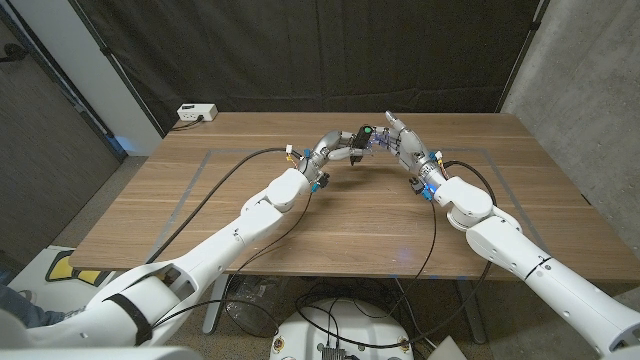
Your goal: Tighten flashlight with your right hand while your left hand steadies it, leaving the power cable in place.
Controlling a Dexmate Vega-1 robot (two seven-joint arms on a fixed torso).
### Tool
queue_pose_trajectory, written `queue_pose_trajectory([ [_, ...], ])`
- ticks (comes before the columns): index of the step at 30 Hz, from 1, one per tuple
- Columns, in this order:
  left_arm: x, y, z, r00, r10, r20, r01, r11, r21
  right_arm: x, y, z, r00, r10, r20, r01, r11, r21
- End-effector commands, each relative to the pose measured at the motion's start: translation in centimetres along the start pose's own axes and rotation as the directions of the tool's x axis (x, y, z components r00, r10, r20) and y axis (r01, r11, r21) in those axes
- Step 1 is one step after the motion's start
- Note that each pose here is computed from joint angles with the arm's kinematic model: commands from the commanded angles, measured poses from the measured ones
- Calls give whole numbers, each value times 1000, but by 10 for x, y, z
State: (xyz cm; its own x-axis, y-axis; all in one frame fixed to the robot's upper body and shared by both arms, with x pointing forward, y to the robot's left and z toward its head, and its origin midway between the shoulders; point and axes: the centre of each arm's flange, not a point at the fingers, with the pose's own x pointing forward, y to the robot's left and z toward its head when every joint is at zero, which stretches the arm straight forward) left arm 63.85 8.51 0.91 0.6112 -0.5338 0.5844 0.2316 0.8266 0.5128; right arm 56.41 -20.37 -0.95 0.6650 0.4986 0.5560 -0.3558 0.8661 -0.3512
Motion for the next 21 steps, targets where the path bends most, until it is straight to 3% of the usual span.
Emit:
queue_pose_trajectory([
  [1, 5, -2, -4, 1000, -19, 17, 21, 994, -108, -3, 0, 2, 1000, -3, 6, 3, 1000, -4],
  [21, 2, 3, -10, 1000, 18, -6, -19, 988, -154, -10, -1, 3, 1000, -24, 11, 24, 1000, 2],
])
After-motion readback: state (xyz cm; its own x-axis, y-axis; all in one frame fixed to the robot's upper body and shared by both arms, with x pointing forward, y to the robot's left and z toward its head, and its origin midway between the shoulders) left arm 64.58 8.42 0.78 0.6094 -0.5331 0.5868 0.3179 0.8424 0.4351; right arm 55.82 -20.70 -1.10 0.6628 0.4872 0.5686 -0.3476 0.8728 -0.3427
